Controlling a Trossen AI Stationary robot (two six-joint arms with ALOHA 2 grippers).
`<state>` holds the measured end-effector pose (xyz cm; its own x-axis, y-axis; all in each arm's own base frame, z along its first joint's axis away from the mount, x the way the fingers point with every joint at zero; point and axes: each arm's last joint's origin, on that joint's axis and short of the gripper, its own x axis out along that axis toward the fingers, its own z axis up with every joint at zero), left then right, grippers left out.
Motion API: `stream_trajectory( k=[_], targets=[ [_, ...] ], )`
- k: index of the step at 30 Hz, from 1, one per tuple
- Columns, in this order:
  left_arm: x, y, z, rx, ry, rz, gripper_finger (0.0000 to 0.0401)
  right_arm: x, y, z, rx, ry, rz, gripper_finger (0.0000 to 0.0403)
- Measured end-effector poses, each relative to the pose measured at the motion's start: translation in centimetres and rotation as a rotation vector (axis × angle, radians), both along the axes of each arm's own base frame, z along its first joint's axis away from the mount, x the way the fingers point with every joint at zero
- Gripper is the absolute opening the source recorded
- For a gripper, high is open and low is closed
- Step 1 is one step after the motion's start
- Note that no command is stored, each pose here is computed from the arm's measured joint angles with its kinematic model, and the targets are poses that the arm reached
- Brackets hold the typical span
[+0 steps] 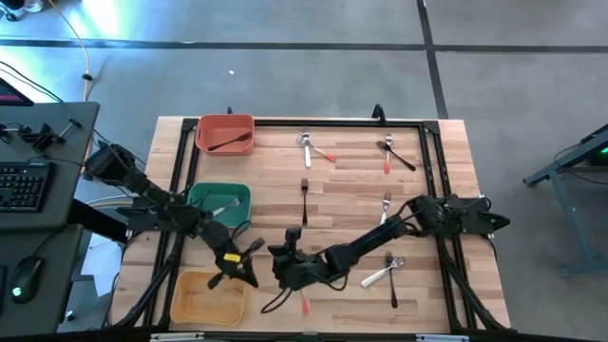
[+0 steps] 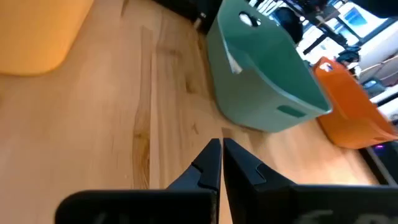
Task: Sort silverware by color (type)
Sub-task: Put the black fork into the orange bin
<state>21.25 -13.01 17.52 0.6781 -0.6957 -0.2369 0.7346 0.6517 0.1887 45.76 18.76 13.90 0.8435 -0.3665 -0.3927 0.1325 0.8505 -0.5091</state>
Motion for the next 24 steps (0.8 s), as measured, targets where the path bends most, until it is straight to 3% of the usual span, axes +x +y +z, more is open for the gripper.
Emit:
stream_trajectory(
  k=[4, 10, 18, 24],
  targets=[
    [0.0, 1.4, -0.6, -0.035, -0.014, 0.057, 0.0001, -0.8, -1.0, -0.8, 0.027, -0.009, 0.004, 0.0000],
    [0.2, 3.2, -0.7, -0.057, -0.071, 0.134, 0.0000, -3.4, -2.0, 0.3, 0.093, -0.077, -0.041, 0.0000],
    [1.0, 5.4, -1.5, -0.016, -0.001, 0.384, 0.0000, -8.1, -2.1, 2.1, 0.116, -0.181, -0.234, 0.0000],
    [1.1, 6.2, -2.0, 0.004, 0.050, 0.434, 0.0000, -9.2, -3.1, 3.7, 0.160, -0.227, -0.376, 0.0000]
  ],
)
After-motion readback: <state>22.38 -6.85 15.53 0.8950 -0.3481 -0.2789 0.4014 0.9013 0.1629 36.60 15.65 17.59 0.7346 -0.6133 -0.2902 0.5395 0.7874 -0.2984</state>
